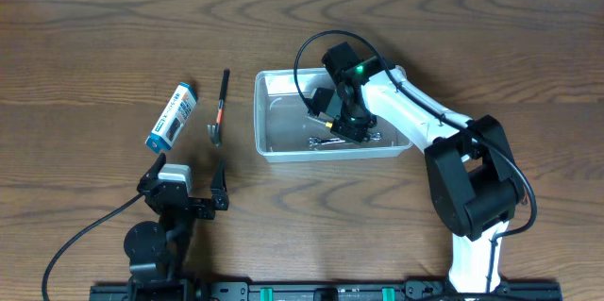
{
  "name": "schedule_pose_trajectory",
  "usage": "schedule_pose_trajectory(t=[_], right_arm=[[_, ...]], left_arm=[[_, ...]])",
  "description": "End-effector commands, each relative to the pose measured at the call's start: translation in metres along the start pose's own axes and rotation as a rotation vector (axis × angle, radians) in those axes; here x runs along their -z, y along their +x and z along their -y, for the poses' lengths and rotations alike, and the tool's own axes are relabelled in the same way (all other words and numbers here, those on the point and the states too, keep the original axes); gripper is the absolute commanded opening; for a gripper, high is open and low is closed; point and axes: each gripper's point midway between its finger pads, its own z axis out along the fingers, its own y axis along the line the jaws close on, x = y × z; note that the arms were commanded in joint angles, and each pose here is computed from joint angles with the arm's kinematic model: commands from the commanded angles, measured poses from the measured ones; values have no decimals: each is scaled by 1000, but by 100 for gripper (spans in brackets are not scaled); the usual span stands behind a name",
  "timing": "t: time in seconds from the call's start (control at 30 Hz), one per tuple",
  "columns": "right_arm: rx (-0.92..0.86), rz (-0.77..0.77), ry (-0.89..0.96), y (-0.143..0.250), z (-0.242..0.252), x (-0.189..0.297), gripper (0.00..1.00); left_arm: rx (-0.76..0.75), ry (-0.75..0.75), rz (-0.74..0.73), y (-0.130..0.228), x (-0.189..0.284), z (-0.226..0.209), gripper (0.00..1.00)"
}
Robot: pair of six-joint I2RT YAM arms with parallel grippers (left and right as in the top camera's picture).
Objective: Pack container
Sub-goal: 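Carry the yellow-handled screwdriver into the container and release it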
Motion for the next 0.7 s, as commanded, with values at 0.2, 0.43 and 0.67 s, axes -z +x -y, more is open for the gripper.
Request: schedule_pose_trajectory(t=[0.2,0.43,0.67], right_arm=[[0,14,7,-2,3,2,58],[-76,47,32,-21,14,40,59],[-369,50,296,-21,70,136,61]], left_arm=[[-14,10,-12,6,-1,1,98],[-14,10,-12,6,-1,1,98],[-14,10,-12,6,-1,1,98]])
